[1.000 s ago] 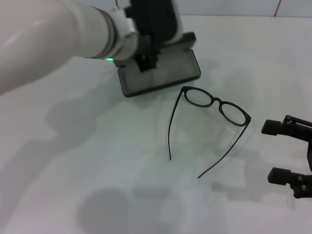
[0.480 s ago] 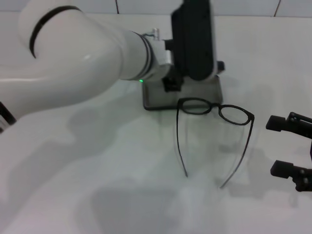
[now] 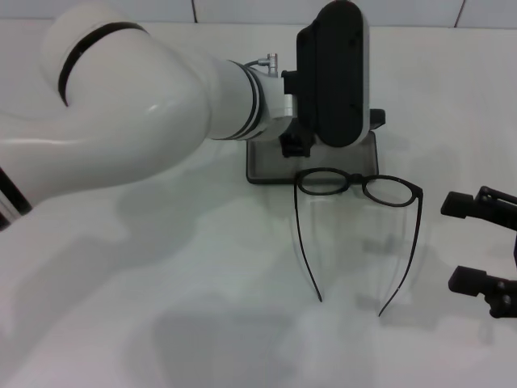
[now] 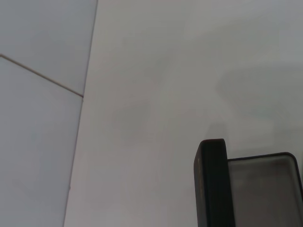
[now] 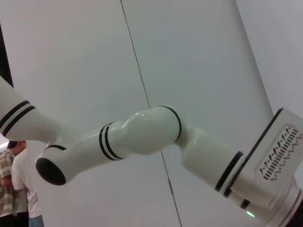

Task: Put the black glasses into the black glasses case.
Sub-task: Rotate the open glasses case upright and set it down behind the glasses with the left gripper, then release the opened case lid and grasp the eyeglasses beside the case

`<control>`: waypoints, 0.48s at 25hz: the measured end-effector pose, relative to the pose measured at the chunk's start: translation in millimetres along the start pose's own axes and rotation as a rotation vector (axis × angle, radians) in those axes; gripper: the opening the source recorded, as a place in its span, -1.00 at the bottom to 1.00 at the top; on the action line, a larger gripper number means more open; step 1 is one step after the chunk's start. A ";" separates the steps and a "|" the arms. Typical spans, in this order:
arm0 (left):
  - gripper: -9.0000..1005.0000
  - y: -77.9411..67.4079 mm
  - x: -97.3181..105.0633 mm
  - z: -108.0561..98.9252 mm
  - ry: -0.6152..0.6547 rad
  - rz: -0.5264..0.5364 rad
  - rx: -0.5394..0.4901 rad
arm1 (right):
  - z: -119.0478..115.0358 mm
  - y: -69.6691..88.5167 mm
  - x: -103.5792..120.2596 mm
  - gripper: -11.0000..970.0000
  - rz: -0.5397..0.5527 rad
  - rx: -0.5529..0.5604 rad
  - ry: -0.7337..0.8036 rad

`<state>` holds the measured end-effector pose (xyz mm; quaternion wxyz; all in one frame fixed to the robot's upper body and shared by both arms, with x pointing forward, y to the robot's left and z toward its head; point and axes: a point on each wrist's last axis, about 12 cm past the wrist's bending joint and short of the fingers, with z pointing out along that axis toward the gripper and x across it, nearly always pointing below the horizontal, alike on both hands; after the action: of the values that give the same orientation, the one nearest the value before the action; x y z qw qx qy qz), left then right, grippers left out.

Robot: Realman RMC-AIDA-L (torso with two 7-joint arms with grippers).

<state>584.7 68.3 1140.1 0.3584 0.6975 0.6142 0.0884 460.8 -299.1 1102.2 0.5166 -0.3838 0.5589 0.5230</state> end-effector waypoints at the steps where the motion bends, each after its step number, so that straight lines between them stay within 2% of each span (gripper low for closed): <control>1: -0.57 0.0 0.0 0.0 0.000 0.000 0.000 | -0.8 0.7 0.6 0.79 0.000 0.003 -0.001; 7: -0.57 -3.1 0.6 0.7 -0.009 0.048 0.001 | -2.8 2.9 2.7 0.79 0.004 0.007 -0.005; 12: -0.44 -4.0 0.9 0.0 -0.012 0.047 0.001 | -3.2 3.4 3.6 0.79 -0.002 0.009 -0.006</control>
<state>581.7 69.1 1137.4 0.3595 0.7123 0.5957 0.0921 456.3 -301.3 1099.0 0.5203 -0.3807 0.5593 0.5212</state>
